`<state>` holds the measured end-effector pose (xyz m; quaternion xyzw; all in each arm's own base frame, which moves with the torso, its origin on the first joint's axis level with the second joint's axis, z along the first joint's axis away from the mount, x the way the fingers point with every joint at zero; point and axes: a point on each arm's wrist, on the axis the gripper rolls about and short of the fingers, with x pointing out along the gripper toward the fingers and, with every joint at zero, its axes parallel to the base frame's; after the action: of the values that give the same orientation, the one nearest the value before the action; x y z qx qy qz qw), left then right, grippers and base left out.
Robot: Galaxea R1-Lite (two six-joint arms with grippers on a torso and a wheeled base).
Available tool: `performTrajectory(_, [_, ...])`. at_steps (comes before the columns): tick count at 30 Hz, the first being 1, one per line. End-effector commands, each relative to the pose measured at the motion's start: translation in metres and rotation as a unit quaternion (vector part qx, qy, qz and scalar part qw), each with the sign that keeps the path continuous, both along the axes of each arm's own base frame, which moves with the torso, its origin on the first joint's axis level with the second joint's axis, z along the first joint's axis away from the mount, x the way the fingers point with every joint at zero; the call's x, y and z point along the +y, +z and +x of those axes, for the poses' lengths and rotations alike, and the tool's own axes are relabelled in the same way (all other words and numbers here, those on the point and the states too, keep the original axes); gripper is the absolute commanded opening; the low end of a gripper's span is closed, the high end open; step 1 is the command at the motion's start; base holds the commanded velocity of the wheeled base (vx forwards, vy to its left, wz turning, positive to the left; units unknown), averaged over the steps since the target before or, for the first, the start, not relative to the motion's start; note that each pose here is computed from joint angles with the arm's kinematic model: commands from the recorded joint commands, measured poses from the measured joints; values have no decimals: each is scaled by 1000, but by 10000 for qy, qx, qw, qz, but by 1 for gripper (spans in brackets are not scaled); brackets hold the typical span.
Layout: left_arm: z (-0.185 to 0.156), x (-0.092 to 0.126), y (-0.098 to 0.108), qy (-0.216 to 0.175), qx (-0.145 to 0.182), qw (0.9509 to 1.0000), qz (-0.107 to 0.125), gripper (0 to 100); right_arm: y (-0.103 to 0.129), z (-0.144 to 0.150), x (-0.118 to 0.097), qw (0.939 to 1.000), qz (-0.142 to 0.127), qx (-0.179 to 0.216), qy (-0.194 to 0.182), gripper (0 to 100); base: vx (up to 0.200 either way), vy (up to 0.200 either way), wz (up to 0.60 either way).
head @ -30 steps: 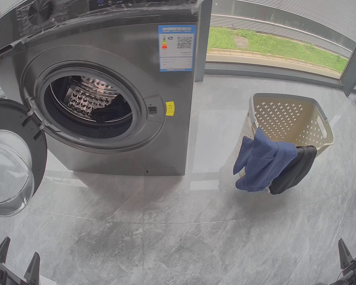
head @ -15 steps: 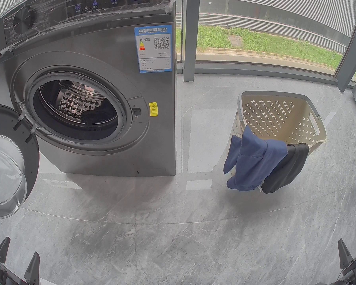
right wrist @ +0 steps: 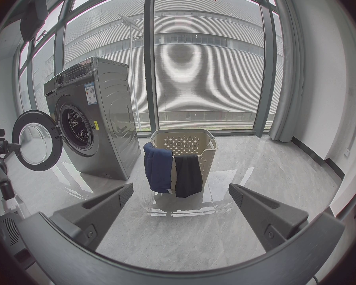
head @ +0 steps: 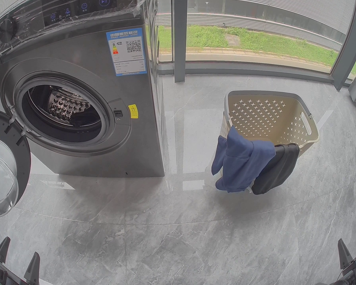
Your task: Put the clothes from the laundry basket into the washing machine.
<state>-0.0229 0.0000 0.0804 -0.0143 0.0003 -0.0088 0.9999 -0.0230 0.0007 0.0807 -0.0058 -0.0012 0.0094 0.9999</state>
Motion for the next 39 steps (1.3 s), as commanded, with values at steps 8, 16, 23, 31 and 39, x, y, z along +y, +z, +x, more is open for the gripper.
performTrajectory(8, [0, 0, -5, 4, 29, 10000, -3, 100, -5, 0, 0, 10000, -4, 12, 6, 100, 0, -200, 0])
performTrajectory(16, [0, 0, -5, 4, 28, 10000, 12, 100, -5, 0, 0, 10000, -4, 12, 6, 100, 0, -200, 0])
performTrajectory(23, [0, 0, -5, 4, 29, 10000, -18, 100, -5, 0, 0, 10000, -4, 12, 6, 100, 0, -57, 0])
performTrajectory(31, [0, 0, -5, -4, 36, 10000, 12, 100, -5, 0, 0, 10000, -4, 12, 6, 100, 0, 0, 0])
performTrajectory(39, [0, 0, -5, -12, 28, 10000, 28, 100, -5, 0, 0, 10000, -4, 12, 6, 100, 0, -75, 0])
